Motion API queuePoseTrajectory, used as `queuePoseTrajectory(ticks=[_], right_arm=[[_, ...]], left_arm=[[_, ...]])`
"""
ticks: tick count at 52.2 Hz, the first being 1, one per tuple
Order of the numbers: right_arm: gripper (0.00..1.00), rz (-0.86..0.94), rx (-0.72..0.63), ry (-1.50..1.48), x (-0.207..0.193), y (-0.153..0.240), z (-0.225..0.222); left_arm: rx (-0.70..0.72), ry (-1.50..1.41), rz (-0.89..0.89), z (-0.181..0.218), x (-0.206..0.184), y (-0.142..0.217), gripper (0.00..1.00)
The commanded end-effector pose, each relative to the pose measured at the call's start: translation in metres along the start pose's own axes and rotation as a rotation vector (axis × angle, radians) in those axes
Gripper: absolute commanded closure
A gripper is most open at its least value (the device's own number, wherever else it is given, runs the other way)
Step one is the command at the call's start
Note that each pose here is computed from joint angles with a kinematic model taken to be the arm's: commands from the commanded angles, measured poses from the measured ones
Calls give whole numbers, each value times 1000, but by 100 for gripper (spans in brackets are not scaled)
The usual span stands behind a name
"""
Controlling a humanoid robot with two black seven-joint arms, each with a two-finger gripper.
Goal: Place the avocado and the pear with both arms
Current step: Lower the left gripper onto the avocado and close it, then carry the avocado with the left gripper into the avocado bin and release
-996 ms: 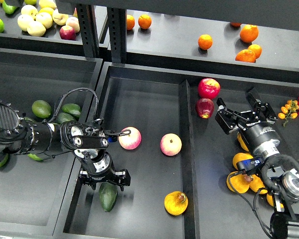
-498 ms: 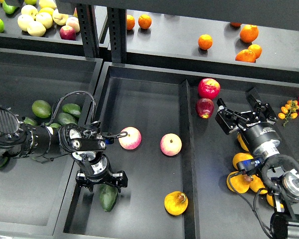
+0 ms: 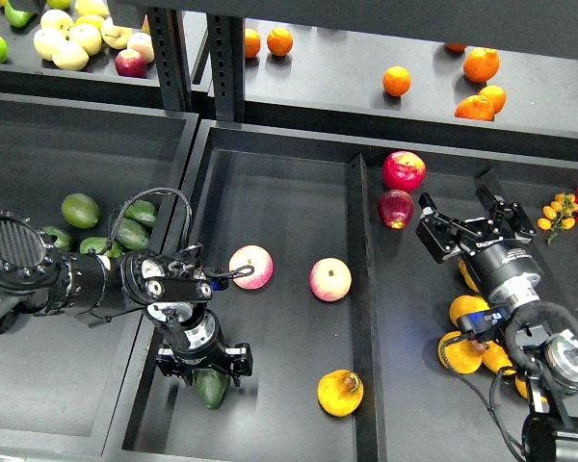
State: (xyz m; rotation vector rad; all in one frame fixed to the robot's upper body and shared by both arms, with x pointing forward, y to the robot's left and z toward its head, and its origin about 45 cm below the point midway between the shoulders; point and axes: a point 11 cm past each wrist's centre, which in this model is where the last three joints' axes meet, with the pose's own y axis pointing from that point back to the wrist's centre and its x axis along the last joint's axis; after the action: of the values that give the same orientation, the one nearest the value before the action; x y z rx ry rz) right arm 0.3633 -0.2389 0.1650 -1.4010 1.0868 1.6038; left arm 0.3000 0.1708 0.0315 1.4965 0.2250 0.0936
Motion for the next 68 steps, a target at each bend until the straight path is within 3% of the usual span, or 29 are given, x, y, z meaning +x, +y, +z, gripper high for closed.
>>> queuePoseTrajectory(ticks=[1, 13, 23, 28, 40, 52, 68], right_arm=[[0, 2, 1, -1, 2, 1, 0], [0, -1, 1, 0, 2, 2, 0], [0, 7, -2, -4, 6, 4, 2], [0, 10, -9, -1, 9, 5, 5], [0, 9, -14, 1, 10, 5, 7], [0, 3, -16, 3, 8, 5, 7], [0, -24, -26, 10, 4, 8, 12]], left_arm=[[-2, 3, -4, 0, -2, -1, 30], [-24, 38, -20, 2, -2, -1, 50], [-36, 50, -31, 5, -5, -1, 57], [-50, 67, -39, 7, -5, 1, 68], [-95, 79, -27, 20, 3, 13, 71], [-126, 74, 66, 28, 38, 52, 71], [-139, 213, 190, -29, 90, 101, 71]])
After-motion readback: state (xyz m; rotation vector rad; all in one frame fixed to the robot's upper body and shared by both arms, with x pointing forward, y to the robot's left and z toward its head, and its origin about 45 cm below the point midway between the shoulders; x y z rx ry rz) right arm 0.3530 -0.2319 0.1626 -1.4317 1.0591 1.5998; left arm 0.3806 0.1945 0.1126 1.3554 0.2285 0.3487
